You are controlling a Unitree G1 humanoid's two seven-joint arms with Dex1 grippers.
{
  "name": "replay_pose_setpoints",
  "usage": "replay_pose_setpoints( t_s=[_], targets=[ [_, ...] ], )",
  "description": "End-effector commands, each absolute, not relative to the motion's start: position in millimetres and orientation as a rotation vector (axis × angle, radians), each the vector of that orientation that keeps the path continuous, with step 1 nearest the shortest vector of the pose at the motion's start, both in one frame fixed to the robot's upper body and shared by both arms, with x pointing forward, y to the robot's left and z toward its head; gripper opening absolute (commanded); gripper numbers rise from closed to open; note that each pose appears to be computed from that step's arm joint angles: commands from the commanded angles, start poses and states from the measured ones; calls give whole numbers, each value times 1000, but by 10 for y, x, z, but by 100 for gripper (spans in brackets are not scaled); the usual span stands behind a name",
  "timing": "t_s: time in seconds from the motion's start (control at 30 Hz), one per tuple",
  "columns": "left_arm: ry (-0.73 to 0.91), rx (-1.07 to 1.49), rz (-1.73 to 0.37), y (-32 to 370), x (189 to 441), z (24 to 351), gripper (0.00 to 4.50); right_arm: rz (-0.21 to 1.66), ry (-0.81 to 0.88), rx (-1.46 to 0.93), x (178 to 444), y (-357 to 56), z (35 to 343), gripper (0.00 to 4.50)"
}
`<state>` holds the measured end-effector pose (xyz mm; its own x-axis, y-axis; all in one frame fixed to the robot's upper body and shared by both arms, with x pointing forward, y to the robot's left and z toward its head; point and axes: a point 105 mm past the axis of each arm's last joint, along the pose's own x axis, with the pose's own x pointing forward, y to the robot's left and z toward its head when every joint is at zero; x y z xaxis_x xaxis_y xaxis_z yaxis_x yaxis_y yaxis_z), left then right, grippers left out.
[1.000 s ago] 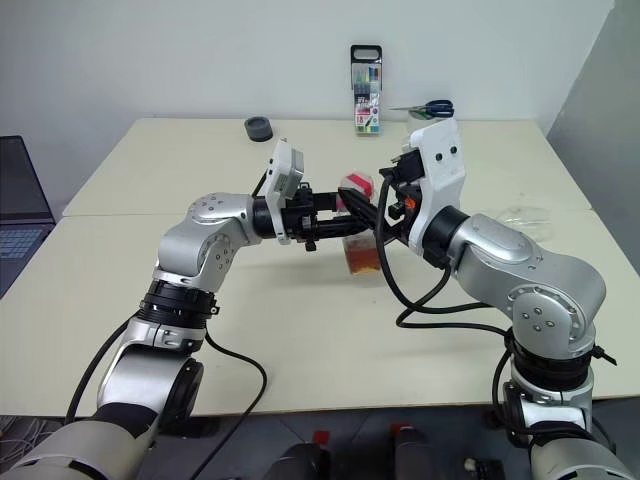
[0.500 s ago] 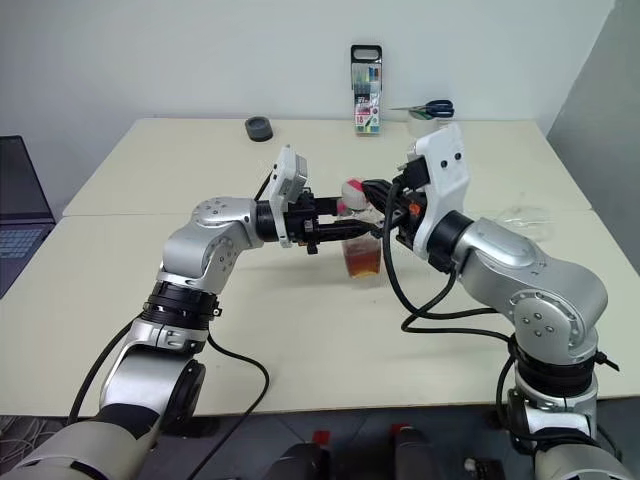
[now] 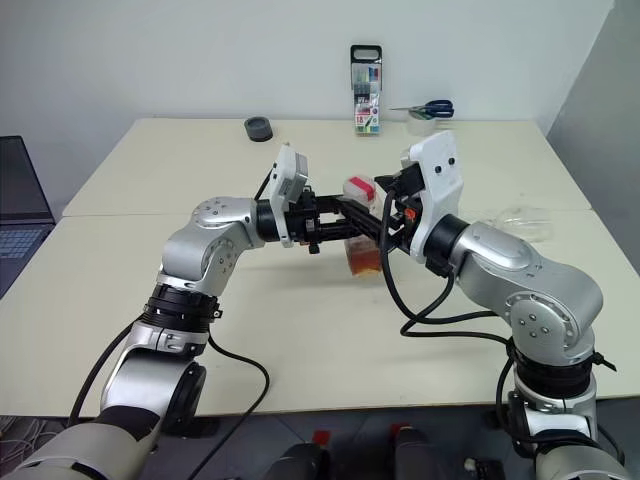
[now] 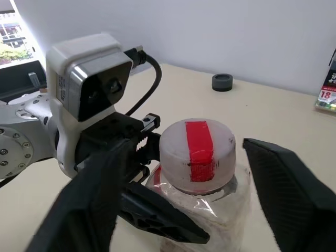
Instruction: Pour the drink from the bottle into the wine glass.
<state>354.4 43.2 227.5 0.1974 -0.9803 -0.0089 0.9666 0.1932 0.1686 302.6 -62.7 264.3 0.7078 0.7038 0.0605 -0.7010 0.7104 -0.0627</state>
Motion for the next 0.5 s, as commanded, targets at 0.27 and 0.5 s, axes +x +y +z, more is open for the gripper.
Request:
replay_pose_setpoints(
  t_s=[0.27,0.5],
  targets=[
    [-188,163,-1384,416,3488,2464,197,752,-174,-23,3014,-633,2841,405],
    [-185,165,-1377,418,3512,2458,197,754,-168,-31,3018,-629,2821,388]
  ],
)
